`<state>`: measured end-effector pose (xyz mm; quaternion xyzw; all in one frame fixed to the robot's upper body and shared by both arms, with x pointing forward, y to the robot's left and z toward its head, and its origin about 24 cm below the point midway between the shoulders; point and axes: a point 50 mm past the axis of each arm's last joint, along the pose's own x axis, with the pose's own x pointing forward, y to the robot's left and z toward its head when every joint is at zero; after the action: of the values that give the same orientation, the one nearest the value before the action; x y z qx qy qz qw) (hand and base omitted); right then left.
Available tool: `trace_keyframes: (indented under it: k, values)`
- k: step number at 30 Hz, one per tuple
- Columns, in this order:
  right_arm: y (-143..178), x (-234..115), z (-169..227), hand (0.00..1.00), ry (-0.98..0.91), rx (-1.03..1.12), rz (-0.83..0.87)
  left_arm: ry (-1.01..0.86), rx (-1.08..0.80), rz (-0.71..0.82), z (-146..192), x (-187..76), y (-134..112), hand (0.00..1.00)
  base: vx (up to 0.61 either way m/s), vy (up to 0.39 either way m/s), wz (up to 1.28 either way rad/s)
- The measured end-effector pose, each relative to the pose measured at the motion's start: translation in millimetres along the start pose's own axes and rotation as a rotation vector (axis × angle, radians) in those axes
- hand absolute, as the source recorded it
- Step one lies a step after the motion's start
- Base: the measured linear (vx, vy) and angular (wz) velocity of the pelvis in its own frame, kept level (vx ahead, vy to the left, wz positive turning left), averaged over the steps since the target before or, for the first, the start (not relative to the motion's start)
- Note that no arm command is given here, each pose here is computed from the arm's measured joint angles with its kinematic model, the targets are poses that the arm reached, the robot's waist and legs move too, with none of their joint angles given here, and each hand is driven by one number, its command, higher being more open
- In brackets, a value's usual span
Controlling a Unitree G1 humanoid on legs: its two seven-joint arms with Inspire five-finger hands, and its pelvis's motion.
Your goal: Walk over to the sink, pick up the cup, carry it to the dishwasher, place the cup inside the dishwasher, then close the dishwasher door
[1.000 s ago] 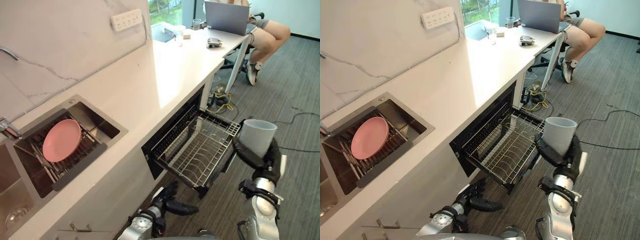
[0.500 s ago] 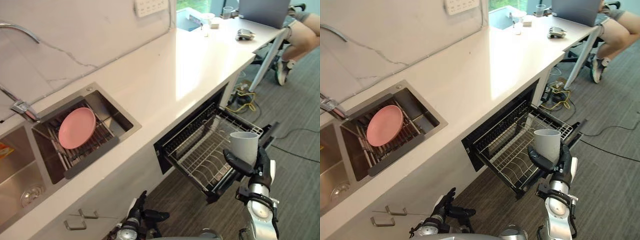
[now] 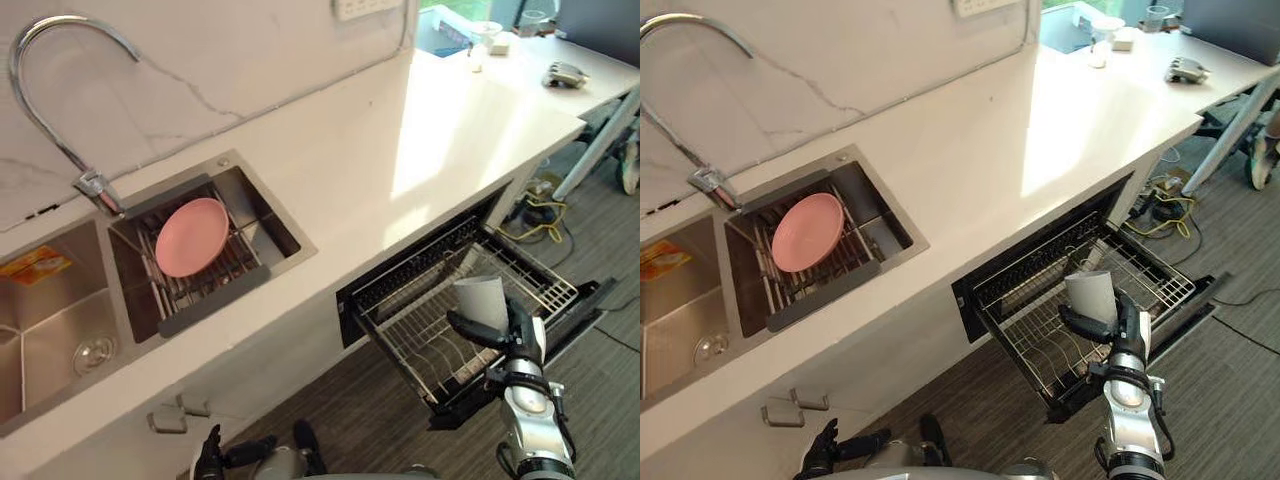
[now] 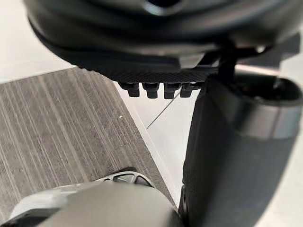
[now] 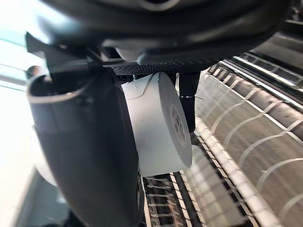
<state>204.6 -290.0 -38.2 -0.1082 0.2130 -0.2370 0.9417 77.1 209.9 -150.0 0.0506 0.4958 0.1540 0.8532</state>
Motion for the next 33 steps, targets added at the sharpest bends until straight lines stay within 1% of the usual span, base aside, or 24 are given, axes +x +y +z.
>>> trace_keyframes:
  k: [6,11,14,16,19,21,27,31,32,33]
  values:
    - [9.0,0.5,-15.1,0.0,0.073,-0.027,0.026,-0.029,-0.035,0.0,3.1,-0.1,-0.2,1.0,-0.02,0.021,0.25]
    - [23.5,-1.5,-18.3,0.0,0.079,-0.05,0.02,-0.063,-0.091,0.012,9.4,0.7,1.5,1.0,-0.05,0.026,0.29]
    - [32.1,-2.9,-18.3,0.0,0.077,-0.056,0.019,-0.065,-0.121,0.032,12.5,2.8,7.8,1.0,-0.05,0.027,0.21]
    - [38.3,-0.1,-13.9,0.0,0.069,-0.056,0.011,-0.054,-0.195,0.051,11.9,3.5,13.2,1.0,-0.05,0.029,0.24]
    - [41.9,2.6,-10.9,0.0,0.064,-0.06,0.003,-0.038,-0.227,0.059,10.0,4.3,17.0,1.0,-0.05,0.02,0.33]
    - [43.6,7.6,-6.4,0.0,0.055,-0.058,-0.037,0.011,-0.26,0.071,0.7,4.4,20.8,1.0,-0.04,0.015,0.38]
    - [31.4,28.3,25.8,0.0,-0.043,-0.056,-0.158,0.046,-0.26,0.048,-7.0,4.3,23.2,1.0,-0.06,0.027,0.29]
    - [29.5,37.0,46.0,0.0,-0.091,-0.046,-0.196,0.051,-0.258,0.031,-8.7,4.2,22.6,1.0,-0.05,0.002,0.08]
    - [28.4,38.6,47.7,1.0,-0.092,-0.05,-0.201,0.052,-0.258,0.031,-8.8,4.2,22.5,1.0,-0.03,-0.021,0.04]
    - [27.7,40.5,50.0,1.0,-0.094,-0.05,-0.203,0.046,-0.258,0.029,-7.7,4.4,22.3,1.0,-0.04,-0.024,0.06]
